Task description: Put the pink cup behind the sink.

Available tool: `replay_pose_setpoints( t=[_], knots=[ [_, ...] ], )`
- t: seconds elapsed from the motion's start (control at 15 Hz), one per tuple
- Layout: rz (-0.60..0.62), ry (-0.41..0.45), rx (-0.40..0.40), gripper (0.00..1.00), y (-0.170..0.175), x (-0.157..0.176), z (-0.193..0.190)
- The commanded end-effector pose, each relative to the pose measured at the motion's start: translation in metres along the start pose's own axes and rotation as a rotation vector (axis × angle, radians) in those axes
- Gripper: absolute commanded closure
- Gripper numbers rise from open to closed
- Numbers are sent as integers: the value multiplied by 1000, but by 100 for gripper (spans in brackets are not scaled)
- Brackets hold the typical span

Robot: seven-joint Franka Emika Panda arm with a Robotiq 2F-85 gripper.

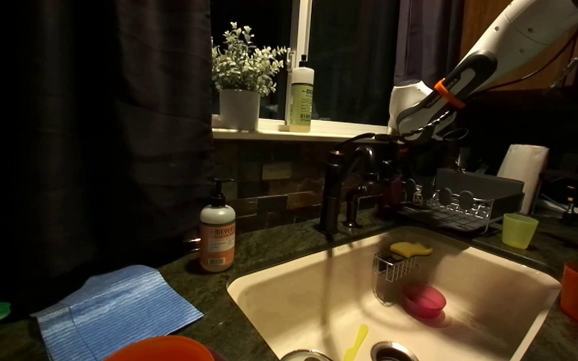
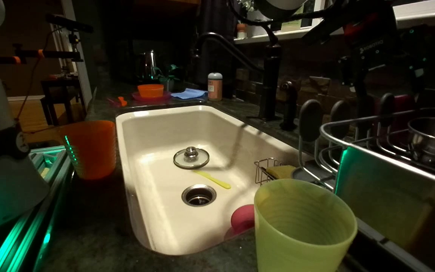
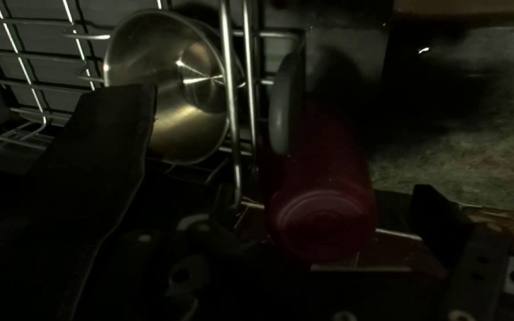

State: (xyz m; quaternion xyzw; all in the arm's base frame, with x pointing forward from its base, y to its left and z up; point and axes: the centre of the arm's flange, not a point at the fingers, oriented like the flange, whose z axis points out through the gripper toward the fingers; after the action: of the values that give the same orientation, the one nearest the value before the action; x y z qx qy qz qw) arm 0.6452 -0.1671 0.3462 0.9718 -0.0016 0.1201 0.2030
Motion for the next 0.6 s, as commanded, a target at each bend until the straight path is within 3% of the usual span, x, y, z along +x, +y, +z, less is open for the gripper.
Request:
replay_pose_setpoints(
  t=[0.0,0.53],
  knots=[
    [16,-43,23,0,0,11,9],
    [23,-45,35,1,1,18,20]
  ],
)
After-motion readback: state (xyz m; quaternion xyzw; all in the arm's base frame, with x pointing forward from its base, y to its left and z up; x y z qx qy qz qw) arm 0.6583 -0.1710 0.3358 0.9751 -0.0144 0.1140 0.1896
